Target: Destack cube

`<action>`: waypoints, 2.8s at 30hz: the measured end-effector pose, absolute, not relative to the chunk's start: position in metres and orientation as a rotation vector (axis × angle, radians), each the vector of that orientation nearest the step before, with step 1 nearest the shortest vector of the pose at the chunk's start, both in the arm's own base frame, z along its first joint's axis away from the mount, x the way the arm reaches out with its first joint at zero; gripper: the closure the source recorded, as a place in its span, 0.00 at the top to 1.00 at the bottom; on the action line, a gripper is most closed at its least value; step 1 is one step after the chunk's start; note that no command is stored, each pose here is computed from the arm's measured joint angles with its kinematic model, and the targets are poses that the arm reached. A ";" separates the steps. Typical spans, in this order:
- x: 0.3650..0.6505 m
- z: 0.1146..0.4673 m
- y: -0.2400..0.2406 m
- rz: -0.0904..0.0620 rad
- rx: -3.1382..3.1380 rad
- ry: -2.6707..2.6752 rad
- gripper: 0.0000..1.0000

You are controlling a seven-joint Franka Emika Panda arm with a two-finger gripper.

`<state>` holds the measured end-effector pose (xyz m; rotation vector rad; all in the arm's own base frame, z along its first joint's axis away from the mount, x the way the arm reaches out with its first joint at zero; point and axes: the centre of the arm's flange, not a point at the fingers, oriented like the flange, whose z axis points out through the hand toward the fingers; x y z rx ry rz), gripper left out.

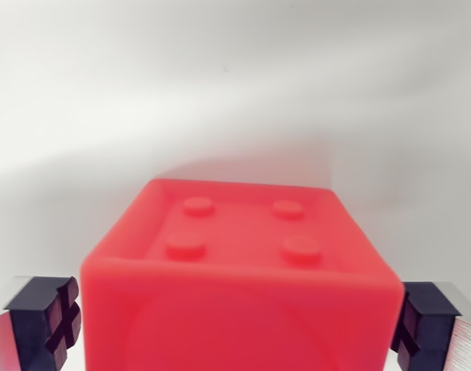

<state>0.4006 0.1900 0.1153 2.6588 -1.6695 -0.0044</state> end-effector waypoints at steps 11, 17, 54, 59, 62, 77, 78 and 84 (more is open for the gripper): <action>0.401 0.115 0.190 -0.004 2.659 -1.670 1.00; 0.401 0.117 0.190 -0.003 2.659 -1.670 1.00; 0.402 0.209 0.190 0.005 2.661 -1.674 1.00; 0.402 0.226 0.190 0.005 2.661 -1.675 1.00; 0.402 0.236 0.190 0.005 2.661 -1.675 1.00; 0.401 0.297 0.190 0.008 2.662 -1.673 1.00; 0.401 0.302 0.190 0.008 2.662 -1.673 1.00; 0.401 0.322 0.190 0.008 2.661 -1.672 1.00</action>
